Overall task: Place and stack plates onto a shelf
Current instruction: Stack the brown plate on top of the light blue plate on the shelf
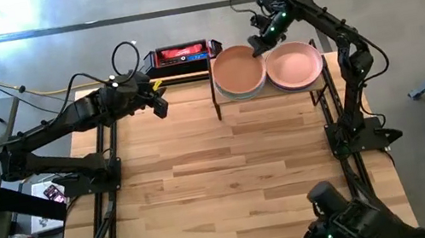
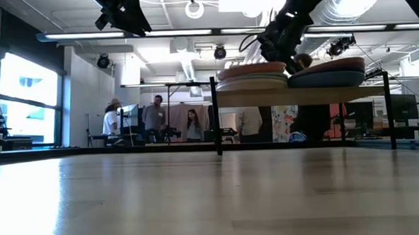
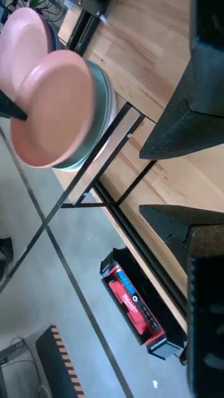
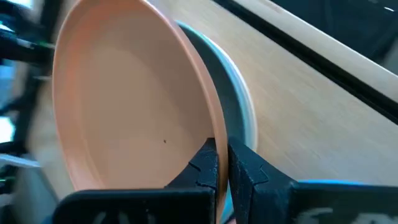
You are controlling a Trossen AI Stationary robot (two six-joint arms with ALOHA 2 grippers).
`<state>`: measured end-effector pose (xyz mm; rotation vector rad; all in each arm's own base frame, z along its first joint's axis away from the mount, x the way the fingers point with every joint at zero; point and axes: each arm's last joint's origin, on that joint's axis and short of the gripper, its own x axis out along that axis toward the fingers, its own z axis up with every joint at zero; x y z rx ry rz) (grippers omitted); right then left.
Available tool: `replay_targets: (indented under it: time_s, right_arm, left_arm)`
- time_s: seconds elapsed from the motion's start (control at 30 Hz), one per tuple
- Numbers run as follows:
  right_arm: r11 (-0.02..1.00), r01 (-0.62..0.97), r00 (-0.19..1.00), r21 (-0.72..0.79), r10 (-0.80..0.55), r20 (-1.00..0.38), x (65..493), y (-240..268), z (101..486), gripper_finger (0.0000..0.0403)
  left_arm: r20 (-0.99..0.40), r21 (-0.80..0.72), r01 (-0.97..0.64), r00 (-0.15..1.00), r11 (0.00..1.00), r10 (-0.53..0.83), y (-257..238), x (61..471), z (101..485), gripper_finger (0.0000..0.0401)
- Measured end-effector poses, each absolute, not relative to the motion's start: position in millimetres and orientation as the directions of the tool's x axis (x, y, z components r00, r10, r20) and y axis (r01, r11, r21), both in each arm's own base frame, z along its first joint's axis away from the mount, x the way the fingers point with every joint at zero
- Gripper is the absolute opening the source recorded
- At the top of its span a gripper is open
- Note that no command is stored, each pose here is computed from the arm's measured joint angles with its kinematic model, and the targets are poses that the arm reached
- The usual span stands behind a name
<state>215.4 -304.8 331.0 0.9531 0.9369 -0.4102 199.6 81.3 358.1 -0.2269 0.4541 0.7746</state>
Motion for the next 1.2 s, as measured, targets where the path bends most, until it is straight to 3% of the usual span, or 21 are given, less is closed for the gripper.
replay_targets:
  time_s: [0.37, 0.9, 1.2]
  right_arm:
    - [0.574, 0.710, 0.463, 0.408, 0.058, -0.885, 226, -295, 329, 0.0000]
    - [0.584, 0.711, 0.463, 0.391, 0.029, -0.886, 228, -296, 329, 0.0001]
    - [0.616, 0.687, 0.469, 0.385, 0.028, -0.883, 238, -290, 330, 0.0075]
  left_arm:
    - [-0.473, -0.031, -0.718, 0.623, 0.695, 0.623, 81, 200, 358, 0.0117]
    - [-0.473, -0.070, -0.731, 0.623, 0.678, 0.623, 81, 200, 358, 0.0117]
    - [-0.470, -0.065, -0.738, 0.616, 0.672, 0.632, 82, 199, 358, 0.0117]
